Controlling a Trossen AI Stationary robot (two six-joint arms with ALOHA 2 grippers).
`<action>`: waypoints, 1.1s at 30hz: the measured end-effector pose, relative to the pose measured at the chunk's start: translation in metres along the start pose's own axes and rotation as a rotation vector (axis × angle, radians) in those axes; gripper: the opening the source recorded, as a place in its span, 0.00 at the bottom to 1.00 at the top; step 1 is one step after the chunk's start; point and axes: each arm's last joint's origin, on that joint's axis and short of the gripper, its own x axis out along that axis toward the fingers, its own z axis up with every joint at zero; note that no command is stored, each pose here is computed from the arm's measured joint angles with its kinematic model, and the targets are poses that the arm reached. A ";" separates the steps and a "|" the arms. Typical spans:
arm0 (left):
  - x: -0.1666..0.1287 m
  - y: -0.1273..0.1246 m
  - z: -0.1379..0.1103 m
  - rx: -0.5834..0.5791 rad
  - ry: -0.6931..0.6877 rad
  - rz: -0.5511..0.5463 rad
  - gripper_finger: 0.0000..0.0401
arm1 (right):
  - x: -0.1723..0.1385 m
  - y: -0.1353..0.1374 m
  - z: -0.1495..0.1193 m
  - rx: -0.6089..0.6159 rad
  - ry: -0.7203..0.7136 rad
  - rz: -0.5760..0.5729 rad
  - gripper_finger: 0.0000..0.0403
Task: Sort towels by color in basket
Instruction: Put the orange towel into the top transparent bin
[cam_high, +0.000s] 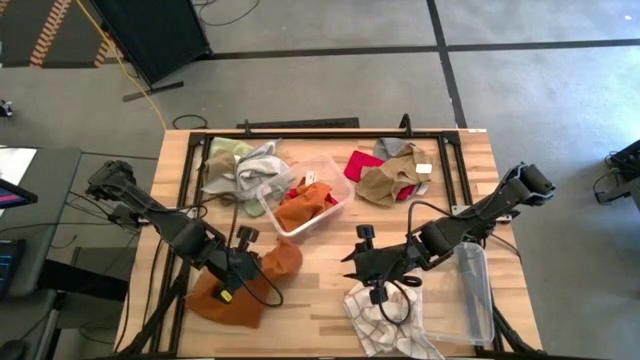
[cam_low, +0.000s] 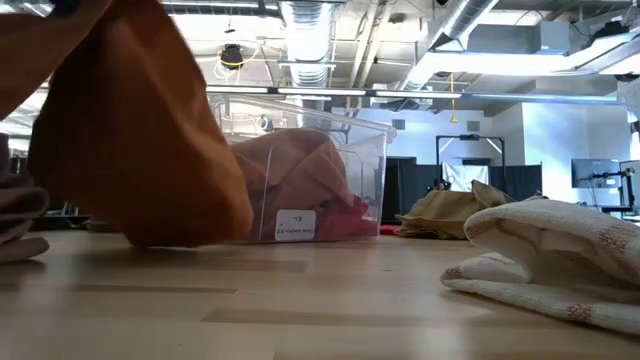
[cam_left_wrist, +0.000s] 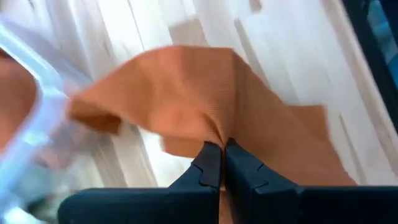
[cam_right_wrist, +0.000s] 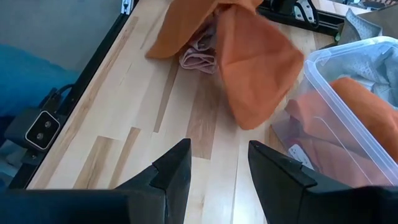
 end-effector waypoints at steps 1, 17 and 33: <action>-0.004 0.000 0.003 0.012 -0.017 0.004 0.00 | 0.000 0.000 0.000 0.000 0.000 0.000 0.46; -0.040 0.008 0.031 0.174 -0.206 0.113 0.00 | 0.012 -0.002 0.001 -0.029 -0.238 -0.006 0.60; -0.041 0.033 0.048 0.275 -0.314 0.304 0.00 | 0.070 -0.027 -0.003 0.063 -0.470 -0.040 0.75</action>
